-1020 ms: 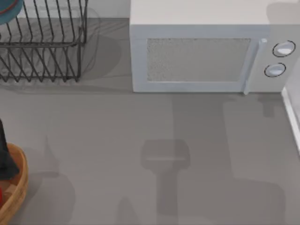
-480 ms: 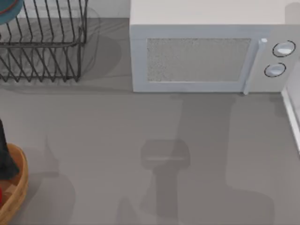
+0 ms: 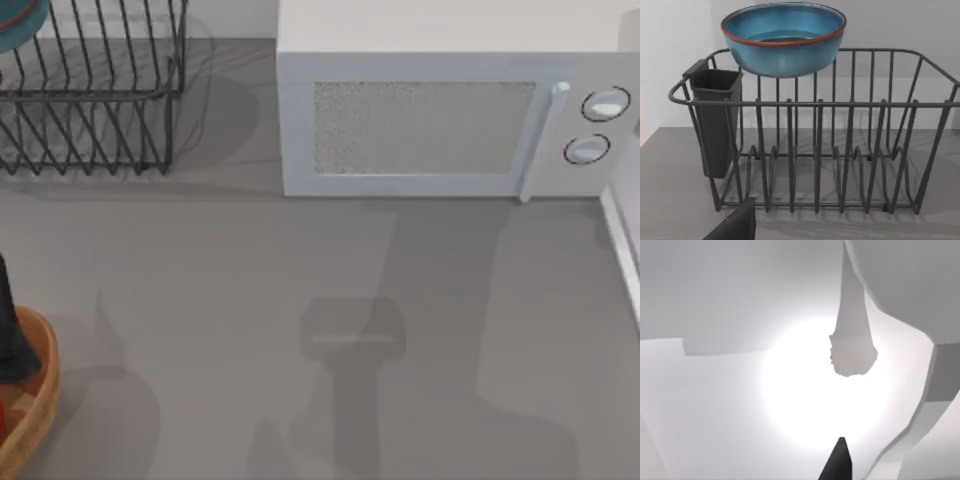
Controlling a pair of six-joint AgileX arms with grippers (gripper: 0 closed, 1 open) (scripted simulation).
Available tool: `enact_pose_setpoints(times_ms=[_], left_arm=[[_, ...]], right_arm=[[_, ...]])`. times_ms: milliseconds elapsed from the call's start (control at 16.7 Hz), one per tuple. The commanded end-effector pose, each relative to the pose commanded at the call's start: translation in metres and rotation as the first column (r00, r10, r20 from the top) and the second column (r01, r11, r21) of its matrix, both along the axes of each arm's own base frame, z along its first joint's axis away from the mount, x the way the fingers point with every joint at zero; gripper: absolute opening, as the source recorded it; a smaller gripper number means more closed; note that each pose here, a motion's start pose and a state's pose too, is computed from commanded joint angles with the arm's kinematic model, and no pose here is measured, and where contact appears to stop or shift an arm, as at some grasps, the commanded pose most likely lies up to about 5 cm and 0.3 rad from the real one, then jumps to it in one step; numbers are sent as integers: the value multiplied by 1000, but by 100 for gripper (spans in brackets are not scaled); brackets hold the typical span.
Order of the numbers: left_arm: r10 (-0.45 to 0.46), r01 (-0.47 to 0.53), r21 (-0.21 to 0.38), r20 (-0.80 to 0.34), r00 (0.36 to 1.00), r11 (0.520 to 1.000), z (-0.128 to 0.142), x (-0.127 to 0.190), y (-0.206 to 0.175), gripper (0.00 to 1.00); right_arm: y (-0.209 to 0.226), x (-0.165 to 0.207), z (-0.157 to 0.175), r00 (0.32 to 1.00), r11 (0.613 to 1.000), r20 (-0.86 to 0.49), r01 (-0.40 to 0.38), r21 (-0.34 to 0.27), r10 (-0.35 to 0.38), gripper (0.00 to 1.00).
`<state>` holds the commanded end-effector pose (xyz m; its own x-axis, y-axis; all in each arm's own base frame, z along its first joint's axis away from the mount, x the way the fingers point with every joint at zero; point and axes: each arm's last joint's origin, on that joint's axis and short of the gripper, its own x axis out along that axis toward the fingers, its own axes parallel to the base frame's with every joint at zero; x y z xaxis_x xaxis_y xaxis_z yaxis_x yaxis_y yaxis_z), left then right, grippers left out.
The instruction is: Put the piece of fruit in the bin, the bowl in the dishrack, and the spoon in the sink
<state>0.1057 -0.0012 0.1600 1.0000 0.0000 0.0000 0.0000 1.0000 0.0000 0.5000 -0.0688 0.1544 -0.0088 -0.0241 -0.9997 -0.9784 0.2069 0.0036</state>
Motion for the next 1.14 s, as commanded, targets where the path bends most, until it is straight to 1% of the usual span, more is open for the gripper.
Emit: enact_pose_setpoints(times_ms=[780,840,1140], left_arm=[[0,0,0,0,1000,1000,0,0,0,100],[0,0,0,0,1000,1000,0,0,0,100],[0,0,0,0,1000,1000,0,0,0,100]], right_arm=[[0,0,0,1000,1000,0,0,0,0,98],[0,0,0,1000,1000,0,0,0,0,100],[0,0,0,1000,1000,0,0,0,0,100]])
